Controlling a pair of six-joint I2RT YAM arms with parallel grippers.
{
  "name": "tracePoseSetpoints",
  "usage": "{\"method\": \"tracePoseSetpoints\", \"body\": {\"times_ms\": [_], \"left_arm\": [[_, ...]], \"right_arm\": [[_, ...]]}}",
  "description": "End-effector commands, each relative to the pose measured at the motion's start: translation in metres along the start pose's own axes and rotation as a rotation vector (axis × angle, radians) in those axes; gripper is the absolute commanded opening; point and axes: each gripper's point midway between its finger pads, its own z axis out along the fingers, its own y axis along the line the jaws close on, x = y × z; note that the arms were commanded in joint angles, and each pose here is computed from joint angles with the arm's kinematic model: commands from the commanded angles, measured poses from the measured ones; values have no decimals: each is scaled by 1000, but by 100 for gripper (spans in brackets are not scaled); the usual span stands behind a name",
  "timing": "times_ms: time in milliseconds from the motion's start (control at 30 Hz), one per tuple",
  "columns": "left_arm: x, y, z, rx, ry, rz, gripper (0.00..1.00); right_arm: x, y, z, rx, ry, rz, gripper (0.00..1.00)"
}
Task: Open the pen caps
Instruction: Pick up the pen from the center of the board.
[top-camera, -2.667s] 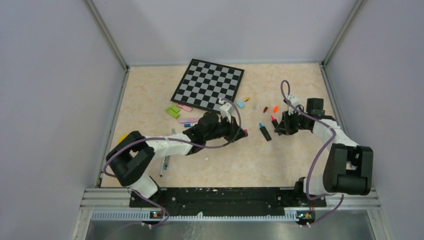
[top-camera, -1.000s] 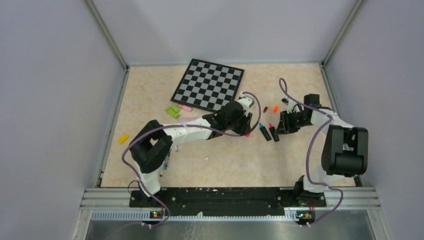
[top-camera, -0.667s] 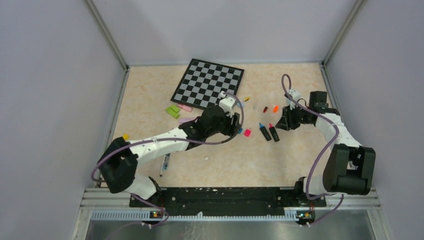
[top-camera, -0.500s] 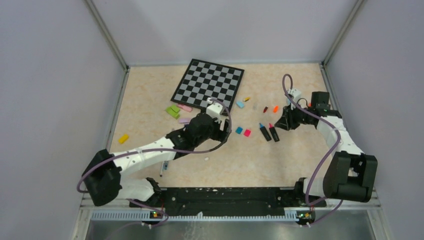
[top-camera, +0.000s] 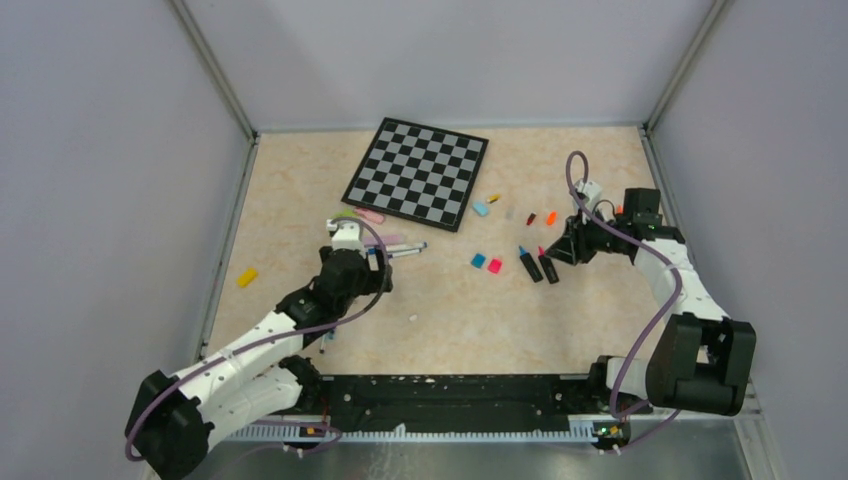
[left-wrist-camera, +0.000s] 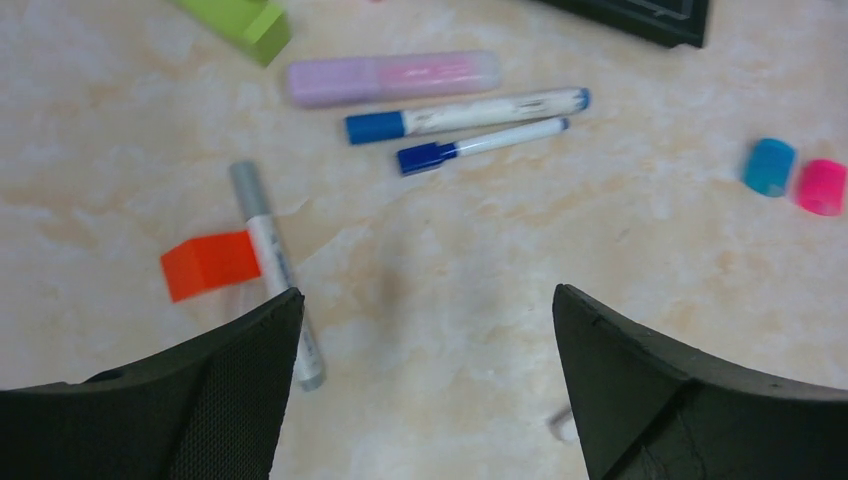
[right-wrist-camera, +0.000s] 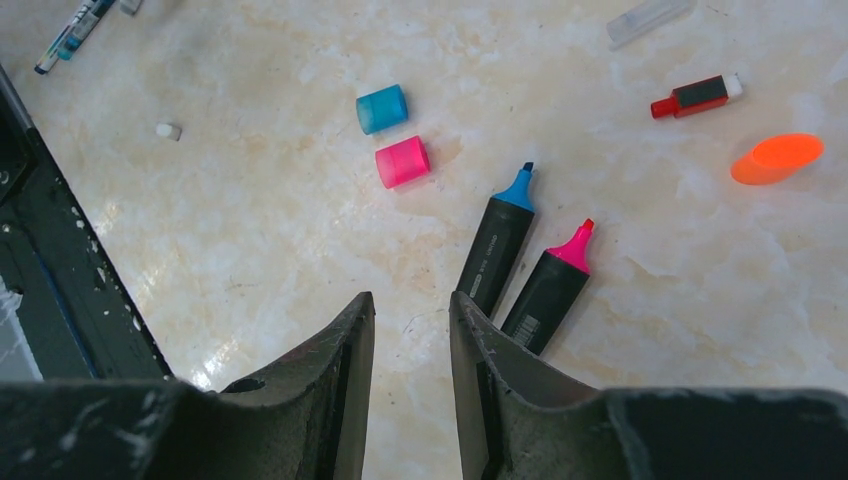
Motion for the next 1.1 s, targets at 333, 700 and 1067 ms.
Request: {"method": "tracePoseSetpoints", "body": {"times_ms": [333, 700, 1067], "left_arm": [[51, 60, 28, -257, 204, -61, 86], [61, 68, 37, -317, 264, -56, 68], [71, 85, 45, -427, 324, -72, 41]], "right_arm": [[-14, 7, -5, -20, -65, -73, 33], [-12, 7, -4, -22, -64, -71, 33], [-11, 7, -3, -24, -62, -67, 33]]}}
